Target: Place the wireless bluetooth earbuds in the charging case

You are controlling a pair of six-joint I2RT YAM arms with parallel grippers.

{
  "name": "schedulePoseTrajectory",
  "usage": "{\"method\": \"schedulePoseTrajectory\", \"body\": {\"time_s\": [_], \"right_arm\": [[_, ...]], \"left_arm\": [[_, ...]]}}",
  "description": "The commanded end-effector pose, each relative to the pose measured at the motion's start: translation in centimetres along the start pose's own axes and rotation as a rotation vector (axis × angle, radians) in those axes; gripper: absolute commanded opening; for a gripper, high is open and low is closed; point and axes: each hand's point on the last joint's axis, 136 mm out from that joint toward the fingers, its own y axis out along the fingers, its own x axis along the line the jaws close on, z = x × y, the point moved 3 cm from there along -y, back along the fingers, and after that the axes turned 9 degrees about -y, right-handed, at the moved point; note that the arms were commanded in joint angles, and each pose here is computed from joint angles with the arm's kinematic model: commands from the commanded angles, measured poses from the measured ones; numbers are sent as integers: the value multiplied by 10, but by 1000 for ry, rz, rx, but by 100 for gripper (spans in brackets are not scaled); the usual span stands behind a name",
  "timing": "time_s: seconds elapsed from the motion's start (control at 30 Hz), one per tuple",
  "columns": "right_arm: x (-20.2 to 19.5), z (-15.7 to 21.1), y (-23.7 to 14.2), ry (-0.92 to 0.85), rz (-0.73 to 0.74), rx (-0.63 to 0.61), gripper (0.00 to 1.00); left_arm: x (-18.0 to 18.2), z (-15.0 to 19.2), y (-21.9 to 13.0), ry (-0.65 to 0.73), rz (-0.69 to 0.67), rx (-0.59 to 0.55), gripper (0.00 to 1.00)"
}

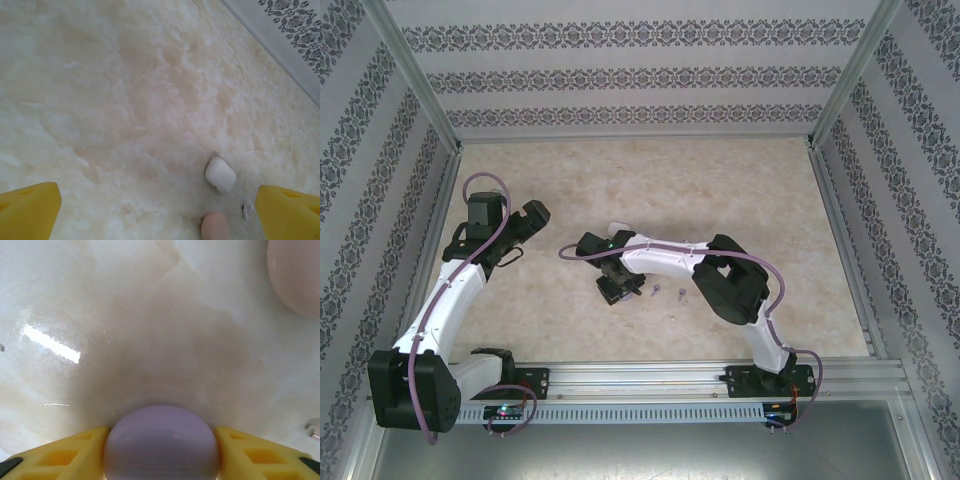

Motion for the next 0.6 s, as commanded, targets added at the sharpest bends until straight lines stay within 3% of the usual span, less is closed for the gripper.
{"method": "schedulePoseTrajectory", "body": {"time_s": [0.0, 0.27, 0.57], "right_arm": [[3, 8, 16, 3, 34, 59, 53], [7, 3, 3, 36, 17, 8, 45], [1, -43, -95, 182, -113, -298, 43]], "left_arm": [[-4, 3, -6, -14, -8, 18, 100], [3, 2, -7, 2, -27, -10, 100], [-11, 1, -8, 59, 84, -36, 99]]}}
